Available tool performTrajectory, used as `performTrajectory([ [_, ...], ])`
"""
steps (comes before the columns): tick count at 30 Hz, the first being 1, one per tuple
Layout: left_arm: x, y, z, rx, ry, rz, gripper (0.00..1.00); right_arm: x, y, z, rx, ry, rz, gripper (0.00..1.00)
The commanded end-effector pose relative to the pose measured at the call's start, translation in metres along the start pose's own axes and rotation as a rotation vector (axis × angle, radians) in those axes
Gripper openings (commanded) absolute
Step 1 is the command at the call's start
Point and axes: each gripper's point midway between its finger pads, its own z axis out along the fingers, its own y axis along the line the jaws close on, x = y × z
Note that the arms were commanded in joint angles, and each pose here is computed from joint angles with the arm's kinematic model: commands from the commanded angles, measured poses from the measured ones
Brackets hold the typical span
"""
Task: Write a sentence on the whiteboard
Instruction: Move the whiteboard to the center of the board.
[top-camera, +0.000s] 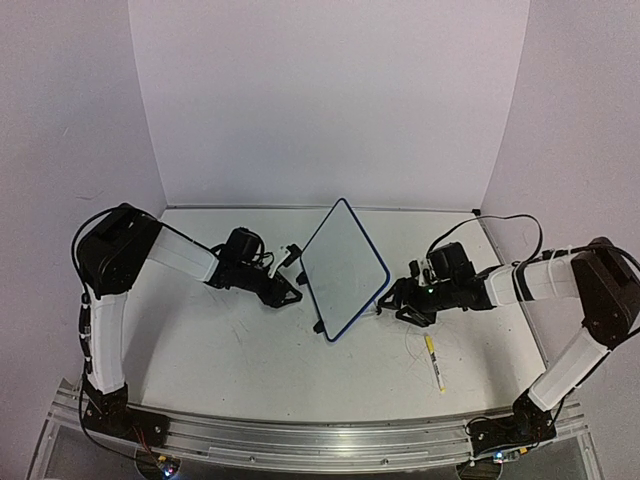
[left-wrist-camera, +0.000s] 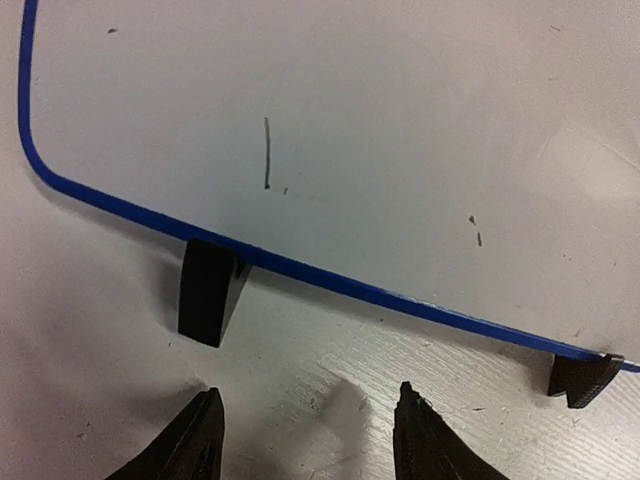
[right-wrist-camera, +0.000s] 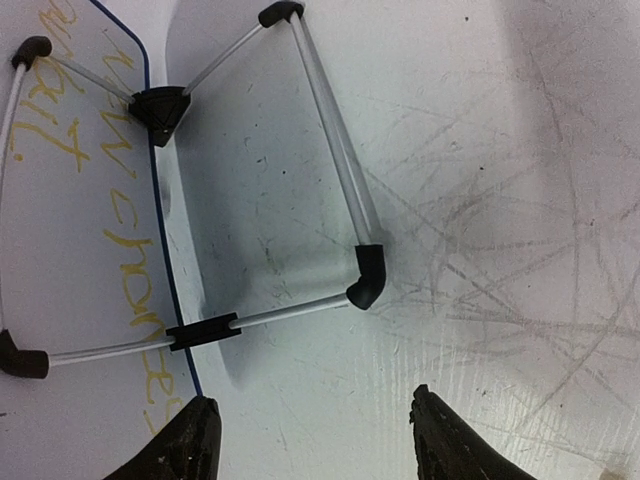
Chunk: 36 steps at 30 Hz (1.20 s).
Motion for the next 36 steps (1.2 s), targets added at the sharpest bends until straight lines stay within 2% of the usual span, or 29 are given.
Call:
performTrajectory([
  [1, -0.024, -0.003, 0.009, 0.020, -0.044, 0.201, 0.55, -0.005, 0.015, -0.007, -0.045, -0.034, -0.018, 0.66],
  [13, -0.036, 0.021, 0.036, -0.095, -0.027, 0.270, 0.42, -0.007, 0.016, -0.014, -0.044, -0.061, -0.013, 0.66],
  [19, -0.029, 0.045, 0.032, -0.143, 0.016, 0.202, 0.50, -0.008, 0.017, -0.018, -0.042, -0.073, -0.016, 0.66],
  [25, -0.033, 0.049, 0.039, -0.128, 0.028, 0.229, 0.54, -0.010, 0.018, -0.017, -0.040, -0.075, -0.021, 0.66],
  [32, -0.041, 0.035, 0.048, -0.018, 0.013, 0.272, 0.53, -0.010, 0.018, -0.019, -0.040, -0.079, -0.018, 0.66],
  [36, -0.041, 0.028, 0.051, 0.001, 0.014, 0.316, 0.50, -0.010, 0.018, -0.019, -0.037, -0.081, -0.019, 0.66],
])
